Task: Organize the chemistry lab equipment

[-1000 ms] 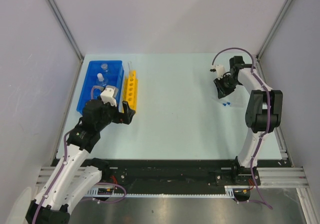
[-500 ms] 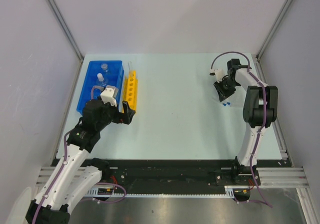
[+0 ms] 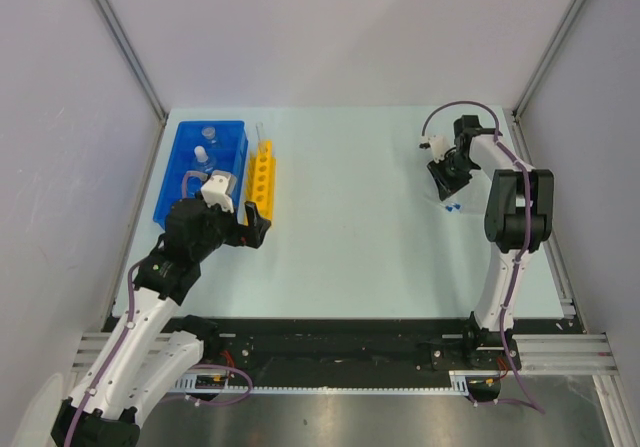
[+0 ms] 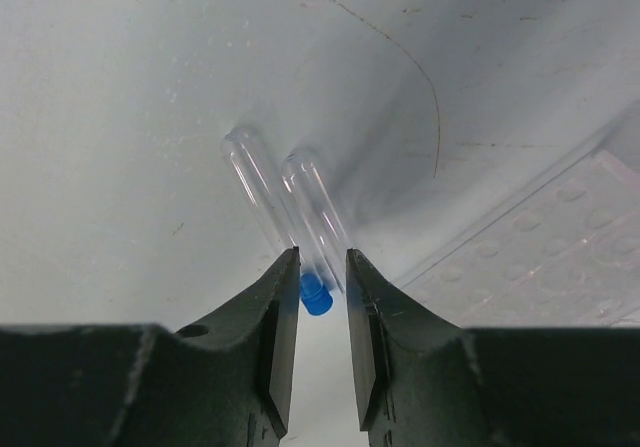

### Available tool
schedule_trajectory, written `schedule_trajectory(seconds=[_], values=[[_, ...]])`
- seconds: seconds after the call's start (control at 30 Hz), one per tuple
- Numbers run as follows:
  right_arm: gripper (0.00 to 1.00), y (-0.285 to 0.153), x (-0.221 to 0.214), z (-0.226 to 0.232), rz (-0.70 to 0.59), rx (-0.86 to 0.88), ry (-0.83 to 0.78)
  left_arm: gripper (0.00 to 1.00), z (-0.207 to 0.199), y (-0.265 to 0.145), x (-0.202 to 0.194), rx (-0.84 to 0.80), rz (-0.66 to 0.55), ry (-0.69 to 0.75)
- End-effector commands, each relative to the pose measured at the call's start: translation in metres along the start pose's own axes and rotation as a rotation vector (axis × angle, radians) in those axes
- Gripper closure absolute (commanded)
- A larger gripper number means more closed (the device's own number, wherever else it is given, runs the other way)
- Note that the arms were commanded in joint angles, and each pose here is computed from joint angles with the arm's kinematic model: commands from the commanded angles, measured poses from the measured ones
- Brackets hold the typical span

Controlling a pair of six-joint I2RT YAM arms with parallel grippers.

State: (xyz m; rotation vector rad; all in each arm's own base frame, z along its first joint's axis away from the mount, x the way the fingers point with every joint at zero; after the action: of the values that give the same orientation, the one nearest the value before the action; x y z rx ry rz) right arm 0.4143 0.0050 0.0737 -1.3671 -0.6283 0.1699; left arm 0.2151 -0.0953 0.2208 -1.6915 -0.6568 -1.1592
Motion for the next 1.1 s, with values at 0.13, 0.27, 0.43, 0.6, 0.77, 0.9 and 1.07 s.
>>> schedule_trajectory(seconds=[0.13, 0.27, 0.43, 0.6, 0.77, 0.9, 1.07], values=[[0.69, 0.001, 0.007, -0.012, -0.005, -0.021, 0.021, 0.00, 0.000, -0.002, 0.013, -0.014, -0.045, 0.051], [0.69, 0.004, 0.005, -0.012, 0.005, -0.016, 0.022, 0.00, 0.000, -0.002, 0.013, -0.015, -0.042, 0.050], [0.69, 0.007, 0.002, -0.009, 0.014, 0.000, 0.018, 0.00, 0.000, -0.002, 0.013, -0.017, -0.042, 0.051], [0.69, 0.013, -0.001, -0.006, 0.027, 0.022, 0.018, 0.00, 0.000, -0.002, 0.013, -0.017, -0.044, 0.051], [0.69, 0.019, -0.004, -0.005, 0.046, 0.025, 0.011, 0.00, 0.000, -0.001, 0.012, -0.017, -0.039, 0.048], [0.72, 0.020, -0.003, -0.004, 0.045, 0.019, 0.004, 0.00, -0.001, -0.001, 0.012, -0.020, -0.038, 0.049], [0.83, 0.017, 0.004, -0.005, 0.013, 0.019, -0.003, 0.00, -0.006, 0.000, 0.012, -0.061, -0.039, 0.042]])
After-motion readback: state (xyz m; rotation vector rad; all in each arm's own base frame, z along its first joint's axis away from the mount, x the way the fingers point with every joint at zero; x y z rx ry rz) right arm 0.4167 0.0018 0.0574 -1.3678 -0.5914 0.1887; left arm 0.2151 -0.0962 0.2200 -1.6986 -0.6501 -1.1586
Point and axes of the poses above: each gripper's point midway between its finger pads, its own y axis out along the fingers, its own z axis along the line the jaws close on, x = y × z, the point moved 4 cm from there along -y, back along the fingers, and after that the axes turned 6 degrees about y, right-handed, at the moved point
